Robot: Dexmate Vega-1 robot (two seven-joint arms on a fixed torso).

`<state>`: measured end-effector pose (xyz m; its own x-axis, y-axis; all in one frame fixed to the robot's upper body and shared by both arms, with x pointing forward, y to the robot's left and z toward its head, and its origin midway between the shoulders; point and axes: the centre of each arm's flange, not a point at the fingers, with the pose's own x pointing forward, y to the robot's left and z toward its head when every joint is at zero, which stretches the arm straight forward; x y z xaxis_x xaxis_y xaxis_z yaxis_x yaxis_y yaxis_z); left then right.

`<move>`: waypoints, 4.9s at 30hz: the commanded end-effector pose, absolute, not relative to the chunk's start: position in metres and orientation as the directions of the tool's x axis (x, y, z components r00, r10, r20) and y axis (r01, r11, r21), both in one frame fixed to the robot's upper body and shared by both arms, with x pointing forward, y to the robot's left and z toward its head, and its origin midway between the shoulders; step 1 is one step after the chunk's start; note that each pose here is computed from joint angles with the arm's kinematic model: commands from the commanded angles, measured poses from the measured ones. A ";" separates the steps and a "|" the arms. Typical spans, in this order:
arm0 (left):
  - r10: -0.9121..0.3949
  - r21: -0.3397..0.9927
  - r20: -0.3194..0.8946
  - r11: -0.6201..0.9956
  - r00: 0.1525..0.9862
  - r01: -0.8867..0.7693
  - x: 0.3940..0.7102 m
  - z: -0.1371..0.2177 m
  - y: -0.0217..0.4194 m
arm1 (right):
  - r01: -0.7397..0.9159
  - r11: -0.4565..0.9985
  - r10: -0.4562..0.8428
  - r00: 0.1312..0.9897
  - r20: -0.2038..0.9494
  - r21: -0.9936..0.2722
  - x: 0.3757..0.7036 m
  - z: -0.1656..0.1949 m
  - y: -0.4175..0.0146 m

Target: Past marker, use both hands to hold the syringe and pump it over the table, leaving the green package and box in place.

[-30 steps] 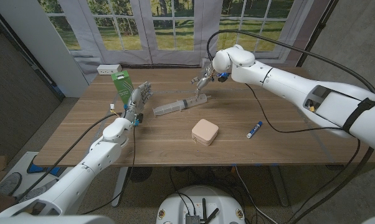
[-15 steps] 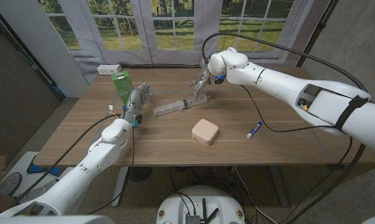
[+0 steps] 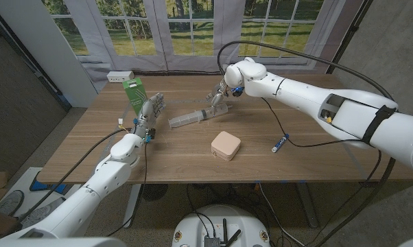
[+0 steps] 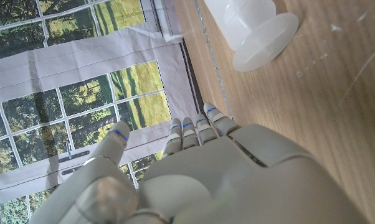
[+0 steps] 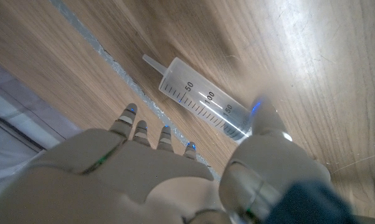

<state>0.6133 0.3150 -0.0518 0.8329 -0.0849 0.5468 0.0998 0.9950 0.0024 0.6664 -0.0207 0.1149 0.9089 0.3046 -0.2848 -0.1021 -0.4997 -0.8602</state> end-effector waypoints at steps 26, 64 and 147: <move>-0.060 -0.020 0.536 0.996 0.842 0.084 0.607 -0.061 0.317 | -0.032 -0.545 0.297 0.927 -0.229 -0.838 0.686 0.088 -0.018; -0.067 -0.028 0.534 0.995 0.843 0.097 0.613 -0.062 0.312 | 0.131 -0.531 0.347 0.935 -0.074 -0.837 0.691 0.075 -0.022; -0.081 -0.007 0.544 0.995 0.835 0.101 0.610 -0.049 0.300 | 0.309 -0.317 0.449 0.882 0.146 -0.897 0.651 0.101 -0.083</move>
